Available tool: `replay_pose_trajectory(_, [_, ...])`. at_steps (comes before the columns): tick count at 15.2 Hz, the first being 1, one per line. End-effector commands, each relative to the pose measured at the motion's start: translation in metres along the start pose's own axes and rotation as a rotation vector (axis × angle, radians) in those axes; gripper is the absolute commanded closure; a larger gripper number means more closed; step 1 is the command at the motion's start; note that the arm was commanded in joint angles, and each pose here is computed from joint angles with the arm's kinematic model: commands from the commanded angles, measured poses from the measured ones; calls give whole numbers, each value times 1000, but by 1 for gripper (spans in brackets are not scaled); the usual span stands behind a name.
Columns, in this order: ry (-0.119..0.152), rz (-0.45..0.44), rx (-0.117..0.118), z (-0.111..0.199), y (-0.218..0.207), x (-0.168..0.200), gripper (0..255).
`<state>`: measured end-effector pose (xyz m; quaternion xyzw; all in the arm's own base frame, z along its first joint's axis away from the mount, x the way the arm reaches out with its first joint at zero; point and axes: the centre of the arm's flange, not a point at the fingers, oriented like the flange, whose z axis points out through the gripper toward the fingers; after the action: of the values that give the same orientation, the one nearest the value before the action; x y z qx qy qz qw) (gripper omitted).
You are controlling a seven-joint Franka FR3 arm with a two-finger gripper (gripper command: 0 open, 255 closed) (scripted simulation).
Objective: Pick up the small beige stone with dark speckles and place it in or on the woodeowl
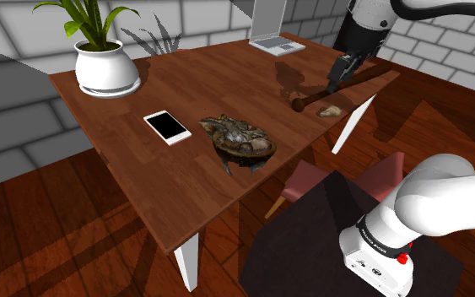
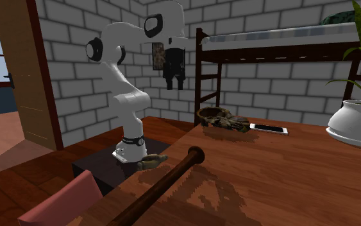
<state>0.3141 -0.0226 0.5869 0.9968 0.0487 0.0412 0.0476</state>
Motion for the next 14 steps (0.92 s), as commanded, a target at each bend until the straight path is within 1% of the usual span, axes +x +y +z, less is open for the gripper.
replay_pose_trajectory(1, [0, 0, 0, 0, 0, 0, 0])
replay_pose_trajectory(14, [20, -132, 92, 102, 152, -10, 0])
